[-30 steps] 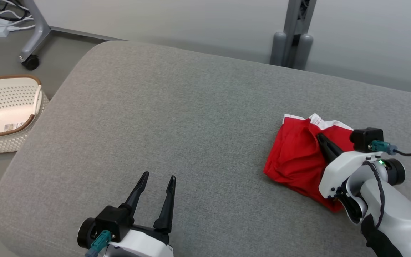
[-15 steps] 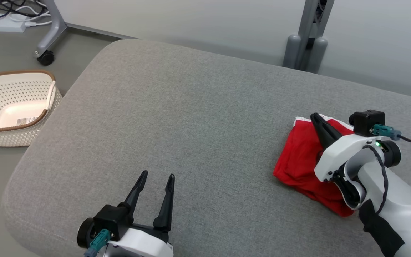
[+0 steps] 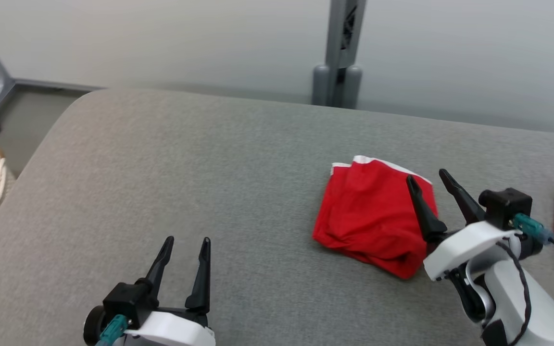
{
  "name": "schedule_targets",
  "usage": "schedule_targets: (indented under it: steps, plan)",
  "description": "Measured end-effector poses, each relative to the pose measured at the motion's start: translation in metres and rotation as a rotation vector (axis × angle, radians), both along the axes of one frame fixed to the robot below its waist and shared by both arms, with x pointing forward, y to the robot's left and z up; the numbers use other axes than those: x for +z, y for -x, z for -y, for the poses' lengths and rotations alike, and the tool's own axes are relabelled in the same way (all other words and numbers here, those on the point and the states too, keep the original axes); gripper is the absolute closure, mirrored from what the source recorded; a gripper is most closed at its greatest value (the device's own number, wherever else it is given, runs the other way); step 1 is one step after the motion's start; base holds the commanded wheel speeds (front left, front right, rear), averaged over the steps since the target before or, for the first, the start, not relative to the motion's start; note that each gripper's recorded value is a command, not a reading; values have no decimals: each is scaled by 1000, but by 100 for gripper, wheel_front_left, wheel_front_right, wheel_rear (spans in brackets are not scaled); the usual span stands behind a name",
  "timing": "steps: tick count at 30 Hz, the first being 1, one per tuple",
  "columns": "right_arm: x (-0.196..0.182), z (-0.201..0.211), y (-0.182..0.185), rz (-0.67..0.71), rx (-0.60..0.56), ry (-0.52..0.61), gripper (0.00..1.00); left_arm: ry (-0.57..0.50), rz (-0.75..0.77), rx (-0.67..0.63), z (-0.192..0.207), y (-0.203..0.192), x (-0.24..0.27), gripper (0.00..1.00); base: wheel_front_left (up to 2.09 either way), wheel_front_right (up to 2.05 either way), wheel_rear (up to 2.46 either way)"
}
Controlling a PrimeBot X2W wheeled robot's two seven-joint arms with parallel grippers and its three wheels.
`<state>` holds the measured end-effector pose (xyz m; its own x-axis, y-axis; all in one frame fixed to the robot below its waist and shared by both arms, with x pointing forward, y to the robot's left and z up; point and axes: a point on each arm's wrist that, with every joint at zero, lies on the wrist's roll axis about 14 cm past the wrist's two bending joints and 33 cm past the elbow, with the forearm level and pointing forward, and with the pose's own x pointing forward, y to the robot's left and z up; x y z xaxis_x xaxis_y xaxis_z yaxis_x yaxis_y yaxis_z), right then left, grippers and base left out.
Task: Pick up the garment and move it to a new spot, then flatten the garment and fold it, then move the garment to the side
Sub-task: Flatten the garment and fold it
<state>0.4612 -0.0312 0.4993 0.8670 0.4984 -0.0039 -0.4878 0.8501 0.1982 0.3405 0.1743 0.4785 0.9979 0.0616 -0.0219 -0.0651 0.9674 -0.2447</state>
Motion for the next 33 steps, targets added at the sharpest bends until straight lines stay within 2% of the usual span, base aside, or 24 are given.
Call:
schedule_targets:
  steps: [9,18,33]
  plan:
    - [21,56,39,118,-166,30,0,8,27,-53,15,-10,7,0,0,0,0]
    - [20,98,80,135,-307,19,0,-9,50,-116,32,-11,14,0,0,0,0]
    - [1,112,124,93,-363,23,0,-65,75,-142,35,9,18,0,0,0,0]
